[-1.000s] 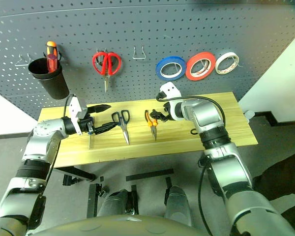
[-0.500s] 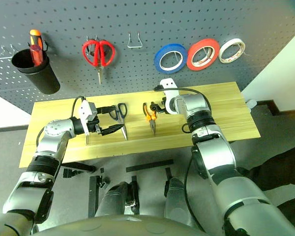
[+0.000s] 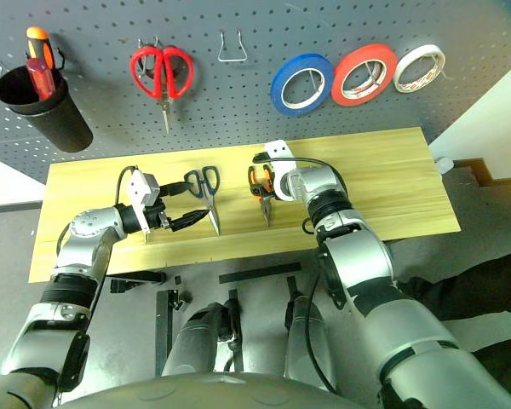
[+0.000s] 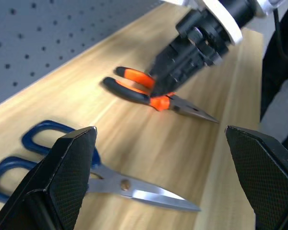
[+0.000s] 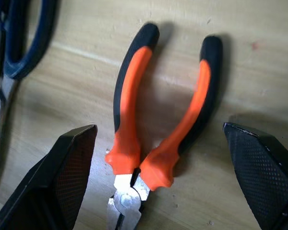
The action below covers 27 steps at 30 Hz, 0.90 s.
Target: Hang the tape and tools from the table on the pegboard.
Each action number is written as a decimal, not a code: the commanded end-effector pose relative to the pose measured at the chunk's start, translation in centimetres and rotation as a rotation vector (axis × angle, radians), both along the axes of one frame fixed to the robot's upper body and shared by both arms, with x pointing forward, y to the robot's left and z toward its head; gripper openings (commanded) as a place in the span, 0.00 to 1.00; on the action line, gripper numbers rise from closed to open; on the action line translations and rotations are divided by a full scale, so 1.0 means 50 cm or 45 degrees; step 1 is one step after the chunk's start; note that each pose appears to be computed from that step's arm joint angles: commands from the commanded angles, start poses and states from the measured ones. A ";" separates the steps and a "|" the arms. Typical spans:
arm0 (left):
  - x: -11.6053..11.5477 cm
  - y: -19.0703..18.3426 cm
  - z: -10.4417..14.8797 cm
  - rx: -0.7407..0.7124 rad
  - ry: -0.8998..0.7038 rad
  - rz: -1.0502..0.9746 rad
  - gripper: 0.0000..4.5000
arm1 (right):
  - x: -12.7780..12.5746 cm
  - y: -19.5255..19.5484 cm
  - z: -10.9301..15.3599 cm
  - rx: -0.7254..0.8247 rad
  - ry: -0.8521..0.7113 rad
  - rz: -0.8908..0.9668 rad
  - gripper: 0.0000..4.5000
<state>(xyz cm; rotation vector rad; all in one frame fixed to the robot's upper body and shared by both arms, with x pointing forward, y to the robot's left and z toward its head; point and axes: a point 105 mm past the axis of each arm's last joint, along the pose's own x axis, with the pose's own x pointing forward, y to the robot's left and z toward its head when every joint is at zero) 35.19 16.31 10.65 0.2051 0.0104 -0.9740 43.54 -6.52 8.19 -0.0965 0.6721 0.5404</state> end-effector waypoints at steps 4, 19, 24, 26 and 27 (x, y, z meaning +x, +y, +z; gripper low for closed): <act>-0.007 0.020 0.013 -0.037 -0.025 0.044 1.00 | -0.001 0.026 0.004 -0.106 -0.044 0.086 0.98; 0.001 0.027 0.016 -0.022 -0.060 0.066 1.00 | -0.008 0.036 0.004 -0.329 -0.060 0.178 0.46; 0.002 0.031 0.031 -0.031 -0.096 0.050 1.00 | -0.003 0.025 0.075 -0.275 -0.153 0.260 0.46; -0.001 0.029 0.043 -0.045 -0.121 0.030 1.00 | -0.019 0.025 0.120 -0.175 -0.201 0.324 0.46; -0.002 0.028 0.053 -0.060 -0.142 0.023 1.00 | -0.034 0.022 0.148 -0.121 -0.228 0.364 0.46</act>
